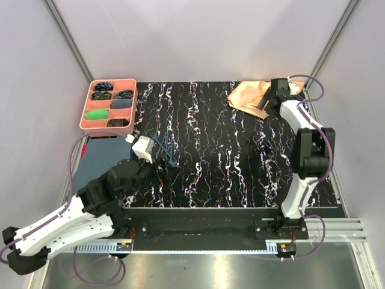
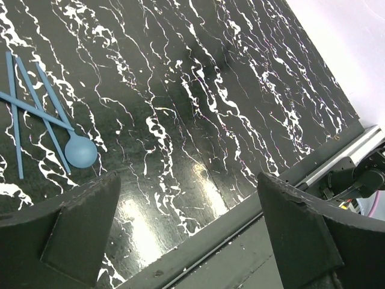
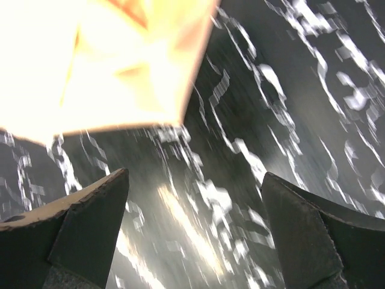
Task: Fold the napkin into a case and place the utensils inside
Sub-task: Move the crumpled napkin to the corner of the board.
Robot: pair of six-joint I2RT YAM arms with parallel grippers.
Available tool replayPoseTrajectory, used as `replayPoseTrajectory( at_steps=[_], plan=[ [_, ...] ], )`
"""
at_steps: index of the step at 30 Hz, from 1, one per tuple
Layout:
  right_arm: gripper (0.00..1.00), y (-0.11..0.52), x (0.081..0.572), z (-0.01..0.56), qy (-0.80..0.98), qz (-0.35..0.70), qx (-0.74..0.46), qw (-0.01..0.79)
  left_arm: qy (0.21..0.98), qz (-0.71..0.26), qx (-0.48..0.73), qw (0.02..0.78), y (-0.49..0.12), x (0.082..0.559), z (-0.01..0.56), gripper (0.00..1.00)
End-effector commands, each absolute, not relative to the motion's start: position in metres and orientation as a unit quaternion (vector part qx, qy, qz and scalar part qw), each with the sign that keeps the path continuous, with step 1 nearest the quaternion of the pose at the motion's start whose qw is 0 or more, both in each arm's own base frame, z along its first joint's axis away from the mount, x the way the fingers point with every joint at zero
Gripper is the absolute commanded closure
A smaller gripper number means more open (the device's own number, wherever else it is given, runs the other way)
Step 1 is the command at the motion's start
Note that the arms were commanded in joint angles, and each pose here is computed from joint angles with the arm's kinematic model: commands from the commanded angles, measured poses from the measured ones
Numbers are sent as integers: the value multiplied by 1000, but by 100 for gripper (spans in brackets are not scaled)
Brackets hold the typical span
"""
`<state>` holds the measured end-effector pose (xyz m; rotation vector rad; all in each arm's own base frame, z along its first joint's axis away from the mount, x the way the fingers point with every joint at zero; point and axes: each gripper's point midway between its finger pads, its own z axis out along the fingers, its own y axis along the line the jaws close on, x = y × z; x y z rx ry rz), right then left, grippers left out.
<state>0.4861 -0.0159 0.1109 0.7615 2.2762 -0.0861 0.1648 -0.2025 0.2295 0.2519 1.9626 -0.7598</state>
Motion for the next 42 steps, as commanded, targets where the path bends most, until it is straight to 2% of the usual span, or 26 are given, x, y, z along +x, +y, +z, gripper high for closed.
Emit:
replayPoseTrajectory(
  at_steps=[1, 3, 4, 6, 9, 13, 14, 15, 18, 20, 22, 23, 24, 25, 26, 27, 28, 29, 30, 32, 33, 35, 36, 37, 40, 42],
  plan=[
    [0, -24, 540, 120, 872, -24, 291, 393, 792, -320, 127, 505, -208, 166, 252, 1],
    [0, -22, 557, 100, 881, -22, 281, 381, 793, -313, 129, 506, -208, 168, 251, 1],
    [0, -20, 573, 113, 875, -14, 275, 398, 796, -308, 129, 505, -208, 169, 248, 1],
    [0, -21, 586, 92, 881, -21, 269, 387, 796, -302, 131, 508, -210, 172, 247, 1],
    [0, -26, 613, 95, 874, -31, 273, 400, 802, -289, 135, 506, -216, 179, 244, 1],
    [0, -27, 622, 72, 888, -47, 269, 370, 804, -265, 115, 519, -216, 192, 247, 1],
    [0, -26, 622, 49, 897, -49, 268, 349, 803, -265, 110, 523, -216, 195, 249, 1],
    [1, -24, 632, 63, 892, -38, 265, 363, 803, -260, 106, 526, -218, 198, 249, 1],
    [12, -16, 625, 45, 907, -20, 263, 329, 800, -255, 92, 535, -221, 208, 254, 4],
    [23, -4, 621, 40, 912, 5, 261, 316, 798, -256, 81, 539, -223, 214, 259, 6],
    [40, 13, 609, 26, 925, 45, 249, 283, 803, -250, 77, 535, -228, 221, 259, 8],
    [59, 22, 605, 34, 927, 71, 242, 277, 805, -248, 76, 533, -229, 223, 258, 9],
    [66, 30, 587, 18, 936, 82, 240, 243, 809, -244, 77, 528, -233, 227, 255, 12],
    [67, 37, 581, 17, 938, 93, 235, 236, 810, -246, 76, 527, -236, 229, 257, 13],
    [73, 55, 574, 39, 940, 109, 208, 246, 811, -248, 71, 525, -238, 231, 258, 14],
    [75, 66, 540, 13, 954, 100, 198, 203, 817, -245, 72, 517, -243, 233, 252, 15],
    [75, 77, 536, 17, 952, 111, 185, 219, 817, -253, 75, 512, -248, 235, 253, 16],
    [75, 92, 526, 51, 945, 133, 169, 245, 819, -258, 73, 507, -252, 237, 253, 18],
    [75, 115, 483, 24, 959, 129, 151, 203, 826, -255, 77, 498, -257, 240, 246, 18],
    [75, 146, 453, 56, 953, 165, 128, 221, 829, -261, 74, 489, -263, 245, 244, 22],
    [73, 163, 406, 31, 963, 171, 111, 177, 837, -255, 73, 478, -266, 249, 235, 23],
    [66, 177, 380, 55, 955, 200, 92, 200, 842, -255, 73, 470, -270, 254, 231, 24],
    [59, 169, 350, 38, 962, 185, 99, 174, 851, -244, 79, 458, -273, 257, 218, 24],
    [42, 166, 339, 41, 961, 184, 104, 177, 854, -237, 78, 456, -274, 262, 217, 23],
    [17, 146, 313, 60, 954, 165, 139, 209, 879, -189, 81, 431, -274, 274, 194, 15],
    [9, 130, 302, 72, 944, 149, 168, 243, 894, -162, 88, 409, -277, 284, 179, 9]
  ],
)
